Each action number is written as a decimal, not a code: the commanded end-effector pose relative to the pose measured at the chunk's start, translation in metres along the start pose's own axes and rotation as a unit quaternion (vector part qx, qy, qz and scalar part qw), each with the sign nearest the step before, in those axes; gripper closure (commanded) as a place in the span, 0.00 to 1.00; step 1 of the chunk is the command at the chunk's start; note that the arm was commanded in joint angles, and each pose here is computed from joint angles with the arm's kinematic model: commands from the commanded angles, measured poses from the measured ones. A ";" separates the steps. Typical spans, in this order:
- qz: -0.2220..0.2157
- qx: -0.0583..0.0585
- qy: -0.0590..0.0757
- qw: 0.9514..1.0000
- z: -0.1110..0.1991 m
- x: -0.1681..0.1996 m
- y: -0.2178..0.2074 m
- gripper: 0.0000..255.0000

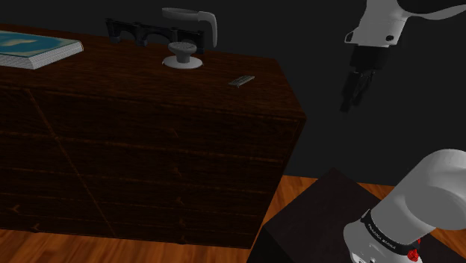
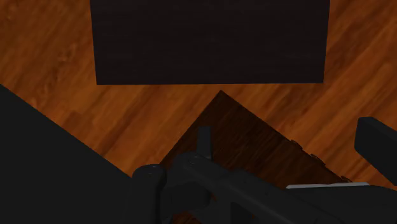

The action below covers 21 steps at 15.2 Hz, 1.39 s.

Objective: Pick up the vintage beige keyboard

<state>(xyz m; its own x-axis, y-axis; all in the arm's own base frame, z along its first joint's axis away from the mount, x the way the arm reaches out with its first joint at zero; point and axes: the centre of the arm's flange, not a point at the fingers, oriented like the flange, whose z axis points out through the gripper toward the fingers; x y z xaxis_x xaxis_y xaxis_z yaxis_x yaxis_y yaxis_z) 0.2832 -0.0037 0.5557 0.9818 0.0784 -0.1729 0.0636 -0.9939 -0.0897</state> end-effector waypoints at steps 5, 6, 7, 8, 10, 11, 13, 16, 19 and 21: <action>0.083 -0.010 0.020 0.996 -0.004 0.034 -0.038 0.00; 0.104 -0.012 0.025 0.994 -0.005 0.043 -0.047 0.00; 0.124 -0.014 0.030 0.992 -0.006 0.053 -0.055 0.00; 0.145 -0.017 0.035 0.989 -0.007 0.063 -0.063 0.00; 0.186 -0.022 0.044 0.981 -0.009 0.084 -0.077 0.00; 0.206 -0.024 0.049 0.977 -0.010 0.095 -0.084 0.00; 0.246 -0.029 0.059 0.967 -0.013 0.117 -0.096 0.00; 0.306 -0.036 0.073 0.949 -0.018 0.152 -0.110 0.00; 0.364 -0.042 0.087 0.926 -0.024 0.189 -0.119 0.00; 0.402 -0.047 0.096 0.909 -0.028 0.214 -0.123 0.00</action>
<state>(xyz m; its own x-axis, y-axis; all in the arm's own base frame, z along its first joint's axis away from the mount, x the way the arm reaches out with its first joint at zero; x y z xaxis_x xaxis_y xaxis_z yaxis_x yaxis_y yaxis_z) 0.4775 0.1334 0.5564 0.7624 -0.6469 0.0153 -0.6461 -0.7597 0.0733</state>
